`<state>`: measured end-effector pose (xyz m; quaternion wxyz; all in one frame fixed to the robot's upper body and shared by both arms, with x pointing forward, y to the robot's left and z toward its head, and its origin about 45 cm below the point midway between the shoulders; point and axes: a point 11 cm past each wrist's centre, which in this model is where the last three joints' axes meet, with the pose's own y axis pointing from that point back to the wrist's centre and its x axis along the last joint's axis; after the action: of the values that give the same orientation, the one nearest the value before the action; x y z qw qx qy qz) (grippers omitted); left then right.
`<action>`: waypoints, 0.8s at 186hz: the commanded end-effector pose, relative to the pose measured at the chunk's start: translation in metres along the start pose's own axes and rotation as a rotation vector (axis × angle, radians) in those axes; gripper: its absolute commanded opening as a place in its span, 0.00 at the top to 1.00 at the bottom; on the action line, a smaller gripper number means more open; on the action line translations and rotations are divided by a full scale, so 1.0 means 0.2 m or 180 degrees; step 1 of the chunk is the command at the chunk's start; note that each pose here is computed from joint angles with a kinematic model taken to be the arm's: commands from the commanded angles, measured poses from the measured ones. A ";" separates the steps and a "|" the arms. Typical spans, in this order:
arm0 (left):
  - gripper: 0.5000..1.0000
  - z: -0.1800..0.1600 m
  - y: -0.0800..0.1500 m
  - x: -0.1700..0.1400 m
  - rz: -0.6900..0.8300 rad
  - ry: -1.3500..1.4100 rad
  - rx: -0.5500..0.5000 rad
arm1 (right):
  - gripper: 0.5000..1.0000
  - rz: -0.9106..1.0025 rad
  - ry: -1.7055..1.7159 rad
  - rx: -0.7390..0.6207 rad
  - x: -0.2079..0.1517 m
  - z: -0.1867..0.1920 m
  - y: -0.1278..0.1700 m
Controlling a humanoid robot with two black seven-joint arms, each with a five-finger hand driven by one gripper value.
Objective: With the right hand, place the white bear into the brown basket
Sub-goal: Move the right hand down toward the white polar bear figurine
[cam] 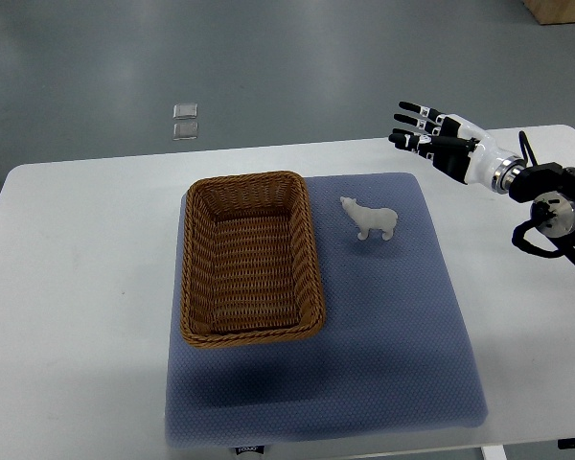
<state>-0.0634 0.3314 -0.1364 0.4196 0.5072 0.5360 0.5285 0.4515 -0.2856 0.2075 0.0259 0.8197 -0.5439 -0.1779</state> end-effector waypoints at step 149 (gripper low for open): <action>0.00 0.03 0.00 0.02 0.0052 -0.0010 -0.0026 | 0.14 -0.0288 0.1680 -0.0133 -0.06 0.06 0.00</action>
<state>-0.0588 0.3349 -0.1364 0.4185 0.5100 0.5297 0.5330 0.4451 -0.2750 0.1994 0.1495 0.8563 -0.4943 -0.0059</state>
